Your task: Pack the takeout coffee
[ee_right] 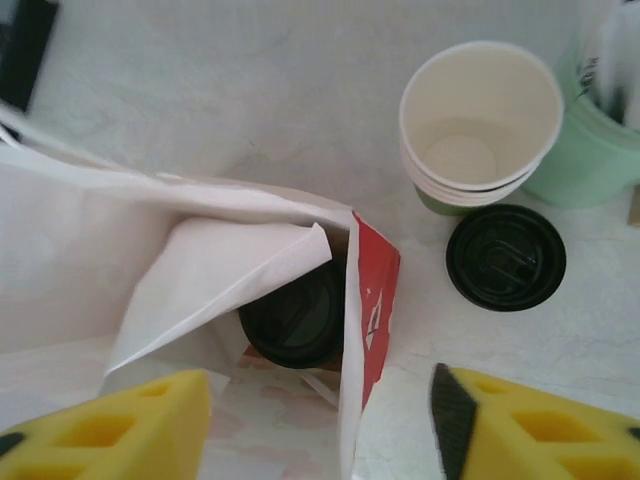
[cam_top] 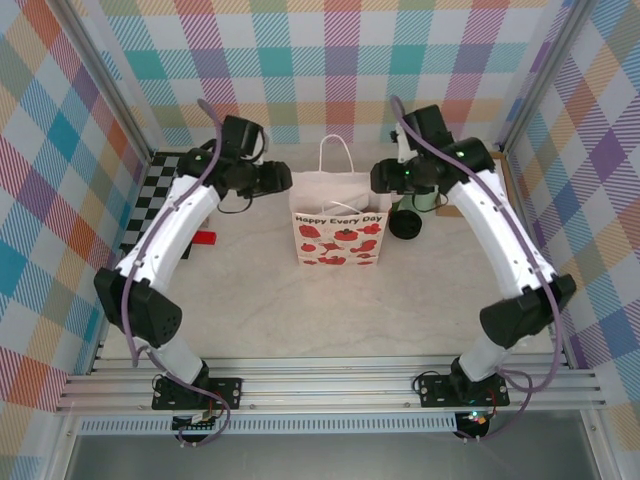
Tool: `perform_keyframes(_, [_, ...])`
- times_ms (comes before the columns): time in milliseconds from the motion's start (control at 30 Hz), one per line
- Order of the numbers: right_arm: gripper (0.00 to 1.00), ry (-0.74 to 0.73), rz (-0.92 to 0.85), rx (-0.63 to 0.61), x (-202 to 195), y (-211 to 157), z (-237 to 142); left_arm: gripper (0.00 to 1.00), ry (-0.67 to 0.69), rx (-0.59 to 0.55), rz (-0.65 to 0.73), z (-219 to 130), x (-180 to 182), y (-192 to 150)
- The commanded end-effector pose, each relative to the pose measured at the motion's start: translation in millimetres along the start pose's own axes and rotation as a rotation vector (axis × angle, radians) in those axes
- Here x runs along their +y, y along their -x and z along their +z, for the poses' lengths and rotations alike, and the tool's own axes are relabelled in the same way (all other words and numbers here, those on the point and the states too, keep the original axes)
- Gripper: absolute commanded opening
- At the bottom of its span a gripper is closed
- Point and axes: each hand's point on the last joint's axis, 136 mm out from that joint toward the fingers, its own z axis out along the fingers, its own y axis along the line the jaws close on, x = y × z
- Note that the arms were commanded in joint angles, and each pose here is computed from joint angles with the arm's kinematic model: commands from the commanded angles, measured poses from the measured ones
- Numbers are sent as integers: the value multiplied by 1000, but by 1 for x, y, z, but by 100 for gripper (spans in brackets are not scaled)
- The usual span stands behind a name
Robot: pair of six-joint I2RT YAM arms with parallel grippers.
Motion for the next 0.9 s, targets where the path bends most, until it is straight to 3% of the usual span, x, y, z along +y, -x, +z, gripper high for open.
perform_keyframes(0, [72, -7, 34, -123, -16, 8, -26, 68, 19, -154, 31, -52, 15, 13])
perform_keyframes(67, [80, -33, 47, -207, -29, 9, -32, 79, 75, -239, 52, -62, 33, 15])
perform_keyframes(167, [100, -132, 61, -332, -58, 4, -41, 92, 189, -363, 39, -78, 68, 13])
perform_keyframes(233, [100, -220, 77, -380, -81, -4, -48, 99, 274, -445, 2, -90, 95, 8])
perform_keyframes(333, [100, -316, 117, -386, -113, -26, -43, 100, 409, -529, -45, -101, 133, -7])
perform_keyframes(600, [100, -538, 262, -444, -202, -102, 5, 100, 738, -557, -136, -69, 236, -88])
perform_keyframes(667, [100, -547, 283, -454, -220, -121, 22, 100, 726, -588, -172, -58, 248, -100])
perform_keyframes(733, [100, -468, 281, -447, -226, -135, 46, 100, 703, -609, -182, -44, 254, -108])
perform_keyframes(867, [100, -380, 334, -364, -236, -158, 83, 100, 720, -559, -185, -14, 270, -122])
